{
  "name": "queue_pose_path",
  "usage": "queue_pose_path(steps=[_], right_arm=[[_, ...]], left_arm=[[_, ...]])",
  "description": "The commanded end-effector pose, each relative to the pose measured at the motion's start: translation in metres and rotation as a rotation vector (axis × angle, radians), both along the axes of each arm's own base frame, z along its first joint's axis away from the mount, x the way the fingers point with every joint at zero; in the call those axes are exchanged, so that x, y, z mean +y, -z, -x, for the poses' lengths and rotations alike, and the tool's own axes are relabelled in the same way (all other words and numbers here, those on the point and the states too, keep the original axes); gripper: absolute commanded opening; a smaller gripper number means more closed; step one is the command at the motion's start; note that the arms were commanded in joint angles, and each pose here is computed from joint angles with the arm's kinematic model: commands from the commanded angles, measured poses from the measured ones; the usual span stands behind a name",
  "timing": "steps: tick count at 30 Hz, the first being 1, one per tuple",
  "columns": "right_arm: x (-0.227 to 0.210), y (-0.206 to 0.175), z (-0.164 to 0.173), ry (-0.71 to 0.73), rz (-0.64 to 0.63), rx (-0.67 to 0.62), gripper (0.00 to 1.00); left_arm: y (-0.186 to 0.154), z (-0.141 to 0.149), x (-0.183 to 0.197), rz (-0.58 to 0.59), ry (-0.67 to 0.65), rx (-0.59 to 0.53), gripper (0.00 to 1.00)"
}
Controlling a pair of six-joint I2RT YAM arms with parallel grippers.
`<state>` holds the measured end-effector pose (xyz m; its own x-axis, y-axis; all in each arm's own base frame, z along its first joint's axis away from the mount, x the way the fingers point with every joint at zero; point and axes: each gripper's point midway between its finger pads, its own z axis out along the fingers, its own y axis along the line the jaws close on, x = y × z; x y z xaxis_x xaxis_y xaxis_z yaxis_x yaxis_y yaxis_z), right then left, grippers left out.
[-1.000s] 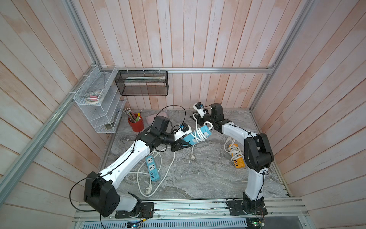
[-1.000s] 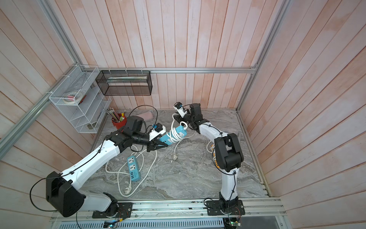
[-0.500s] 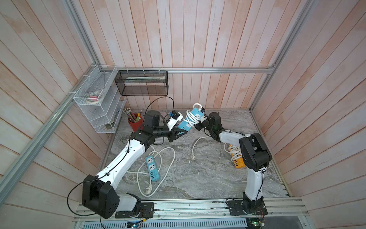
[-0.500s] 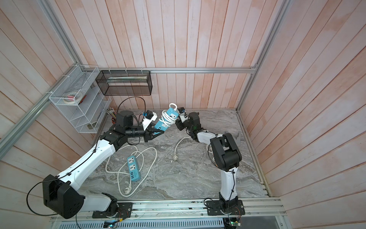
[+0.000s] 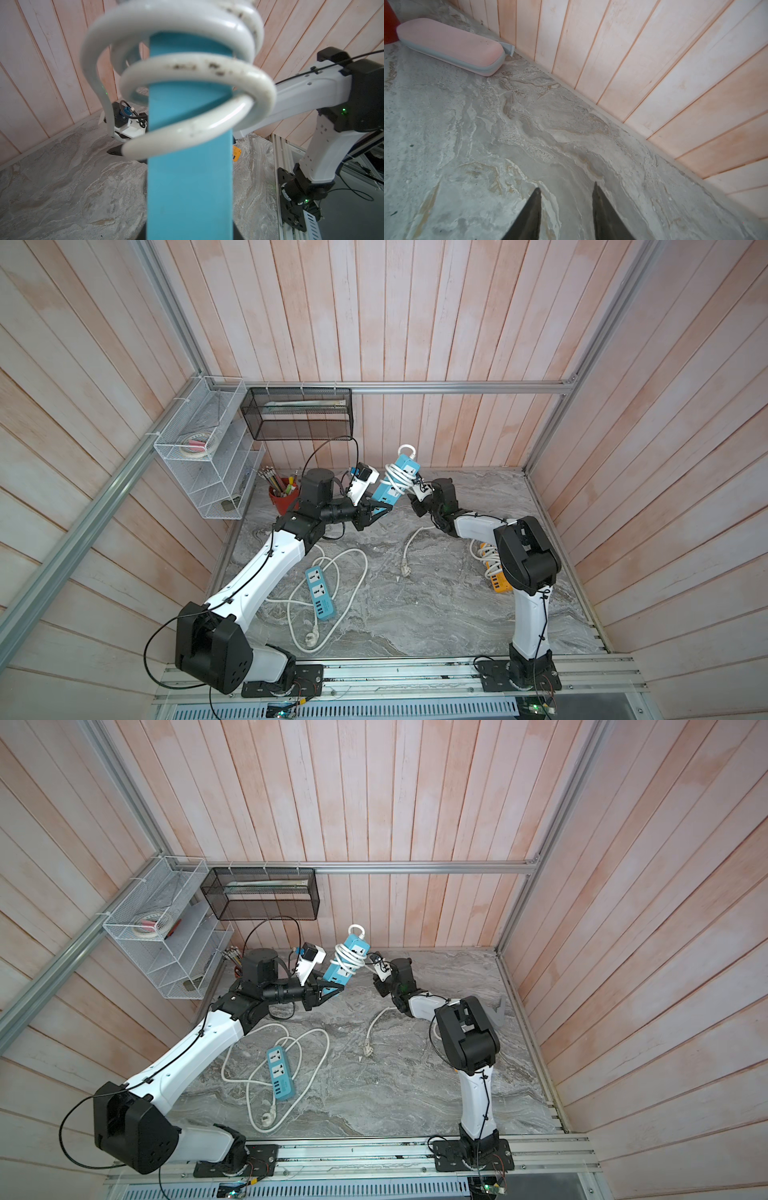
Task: Wrap the cord around the power strip
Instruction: Wrap the power cord around the power strip.
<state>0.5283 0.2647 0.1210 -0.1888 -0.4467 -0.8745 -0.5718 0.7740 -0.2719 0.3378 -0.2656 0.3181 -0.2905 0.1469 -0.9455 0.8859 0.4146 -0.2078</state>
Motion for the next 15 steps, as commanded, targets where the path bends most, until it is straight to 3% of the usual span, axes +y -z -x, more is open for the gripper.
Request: queue_pose_path(steps=[1,5,10,13,15], right_arm=[[-0.005,0.014,0.011,0.02,0.09,0.028,0.28],[0.002,0.004,0.039,-0.014,0.101,0.003,0.1],[0.015,-0.013,0.075,-0.075,0.168,-0.062,0.0],[0.014,-0.037,0.087,-0.075,0.195,-0.117,0.0],[0.02,-0.065,0.1,-0.108,0.196,-0.18,0.0]], left_arm=[[-0.033,-0.029,0.017,0.078,-0.115,-0.075,0.0],[-0.028,-0.066,0.052,0.142,-0.273,0.03,0.0],[-0.014,-0.097,0.081,0.115,-0.396,0.068,0.0],[0.01,-0.115,0.099,-0.032,-0.504,0.076,0.0],[0.041,-0.129,0.119,-0.191,-0.603,0.076,0.0]])
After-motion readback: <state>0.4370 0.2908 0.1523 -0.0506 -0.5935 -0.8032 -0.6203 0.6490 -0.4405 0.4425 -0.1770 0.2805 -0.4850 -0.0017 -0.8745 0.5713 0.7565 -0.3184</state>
